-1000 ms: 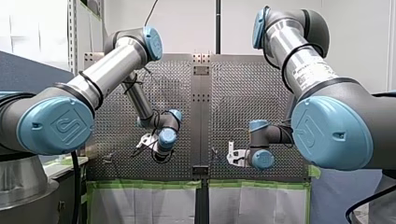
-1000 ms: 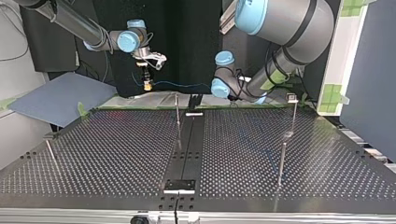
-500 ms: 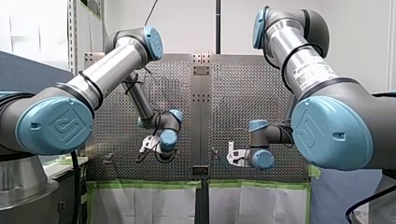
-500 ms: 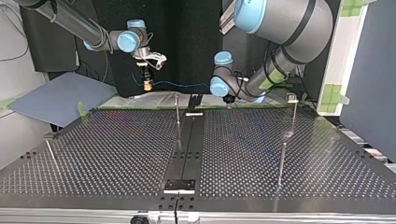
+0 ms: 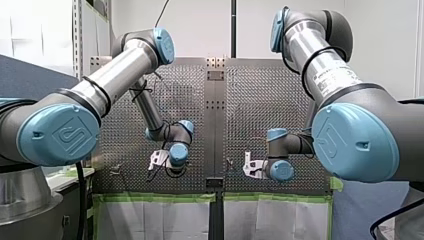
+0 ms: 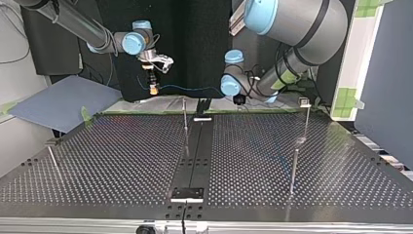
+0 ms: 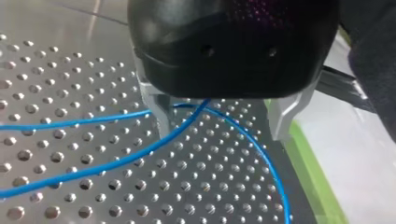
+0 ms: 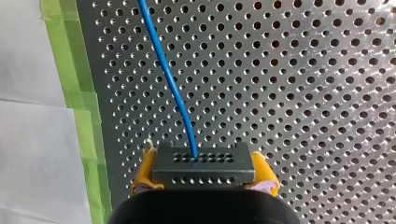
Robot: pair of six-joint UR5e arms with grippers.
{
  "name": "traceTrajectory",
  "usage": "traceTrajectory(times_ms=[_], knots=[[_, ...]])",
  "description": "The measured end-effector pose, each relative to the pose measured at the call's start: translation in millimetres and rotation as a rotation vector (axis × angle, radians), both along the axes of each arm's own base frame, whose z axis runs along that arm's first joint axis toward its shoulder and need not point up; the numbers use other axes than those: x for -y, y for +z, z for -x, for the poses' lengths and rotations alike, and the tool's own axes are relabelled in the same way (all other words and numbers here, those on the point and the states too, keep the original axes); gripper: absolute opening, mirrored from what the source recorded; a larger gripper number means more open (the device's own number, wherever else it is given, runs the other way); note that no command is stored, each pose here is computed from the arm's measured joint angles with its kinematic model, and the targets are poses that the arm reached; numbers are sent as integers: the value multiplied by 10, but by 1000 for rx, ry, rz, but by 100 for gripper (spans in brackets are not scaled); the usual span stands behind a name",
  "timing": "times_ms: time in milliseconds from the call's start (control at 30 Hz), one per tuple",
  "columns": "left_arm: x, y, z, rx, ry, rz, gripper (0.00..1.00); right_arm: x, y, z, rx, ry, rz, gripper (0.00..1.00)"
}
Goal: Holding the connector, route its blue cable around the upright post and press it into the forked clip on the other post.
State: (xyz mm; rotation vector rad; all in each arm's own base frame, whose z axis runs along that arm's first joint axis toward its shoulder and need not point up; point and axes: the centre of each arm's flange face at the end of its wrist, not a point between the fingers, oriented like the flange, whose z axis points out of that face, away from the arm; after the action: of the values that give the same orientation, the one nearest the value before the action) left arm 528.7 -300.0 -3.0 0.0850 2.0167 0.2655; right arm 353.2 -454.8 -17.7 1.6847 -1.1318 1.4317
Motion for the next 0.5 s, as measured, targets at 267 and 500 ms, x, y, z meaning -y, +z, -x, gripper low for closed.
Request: traceTrajectory(times_ms=[267,500], knots=[[5,0,-17,43,35,78,100,-1,0,0,0,0,0,0],[-29,-21,18,87,83,149,100,1,0,0,0,0,0,0]])
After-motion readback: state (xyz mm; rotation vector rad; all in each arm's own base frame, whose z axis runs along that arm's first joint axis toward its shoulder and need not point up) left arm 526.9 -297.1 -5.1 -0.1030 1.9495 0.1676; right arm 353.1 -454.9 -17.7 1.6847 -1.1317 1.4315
